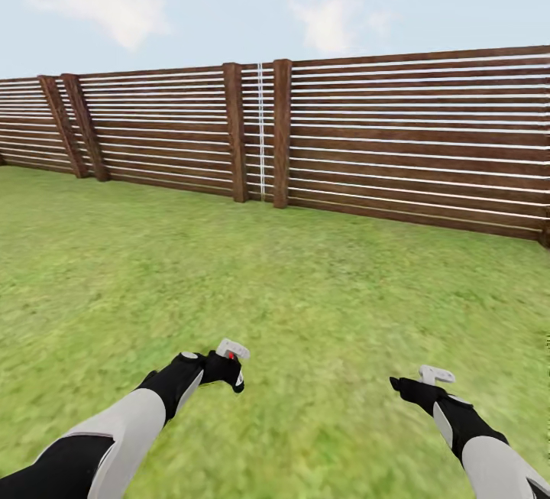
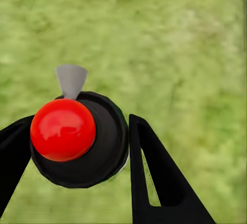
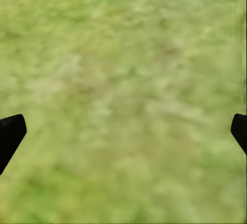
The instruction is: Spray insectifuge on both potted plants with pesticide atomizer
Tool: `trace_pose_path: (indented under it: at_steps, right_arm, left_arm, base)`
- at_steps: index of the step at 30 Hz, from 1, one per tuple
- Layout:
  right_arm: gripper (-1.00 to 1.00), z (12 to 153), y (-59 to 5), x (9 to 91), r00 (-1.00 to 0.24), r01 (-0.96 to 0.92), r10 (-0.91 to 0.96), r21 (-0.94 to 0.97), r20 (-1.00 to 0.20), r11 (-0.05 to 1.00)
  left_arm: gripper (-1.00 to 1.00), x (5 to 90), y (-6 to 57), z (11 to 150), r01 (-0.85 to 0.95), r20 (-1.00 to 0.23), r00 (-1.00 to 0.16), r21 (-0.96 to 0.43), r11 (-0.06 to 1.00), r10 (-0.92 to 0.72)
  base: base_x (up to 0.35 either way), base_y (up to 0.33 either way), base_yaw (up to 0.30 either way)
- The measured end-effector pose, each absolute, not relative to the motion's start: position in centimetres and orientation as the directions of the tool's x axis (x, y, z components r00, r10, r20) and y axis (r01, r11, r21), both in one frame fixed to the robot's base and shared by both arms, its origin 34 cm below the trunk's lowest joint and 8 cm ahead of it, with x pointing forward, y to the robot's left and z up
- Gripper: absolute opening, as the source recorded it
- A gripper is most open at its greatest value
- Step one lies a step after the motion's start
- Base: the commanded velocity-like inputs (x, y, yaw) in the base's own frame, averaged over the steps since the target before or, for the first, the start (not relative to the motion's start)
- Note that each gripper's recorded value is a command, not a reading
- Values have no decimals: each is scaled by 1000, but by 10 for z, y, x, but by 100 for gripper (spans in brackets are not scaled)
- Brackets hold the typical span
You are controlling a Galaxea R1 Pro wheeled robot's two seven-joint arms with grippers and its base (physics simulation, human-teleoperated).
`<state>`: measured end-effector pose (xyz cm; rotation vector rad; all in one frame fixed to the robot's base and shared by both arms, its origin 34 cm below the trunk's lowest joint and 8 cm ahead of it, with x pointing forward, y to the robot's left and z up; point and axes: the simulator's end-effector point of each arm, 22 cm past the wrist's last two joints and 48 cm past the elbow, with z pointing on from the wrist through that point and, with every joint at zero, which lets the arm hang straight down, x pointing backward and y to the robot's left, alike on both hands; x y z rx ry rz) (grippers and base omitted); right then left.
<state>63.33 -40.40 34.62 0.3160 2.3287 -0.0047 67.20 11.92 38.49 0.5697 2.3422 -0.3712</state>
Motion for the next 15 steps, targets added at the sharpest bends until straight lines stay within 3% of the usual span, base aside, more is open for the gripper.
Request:
trace_pose_path:
  at_steps: [15]
  right_arm:
    - [100, 346, -404, 633, -671, 230, 228, 94, -705, 969]
  left_arm:
    - [-100, 672, 120, 385, 493, -684, -667, -106, 863, 297]
  base:
    - [339, 0, -285]
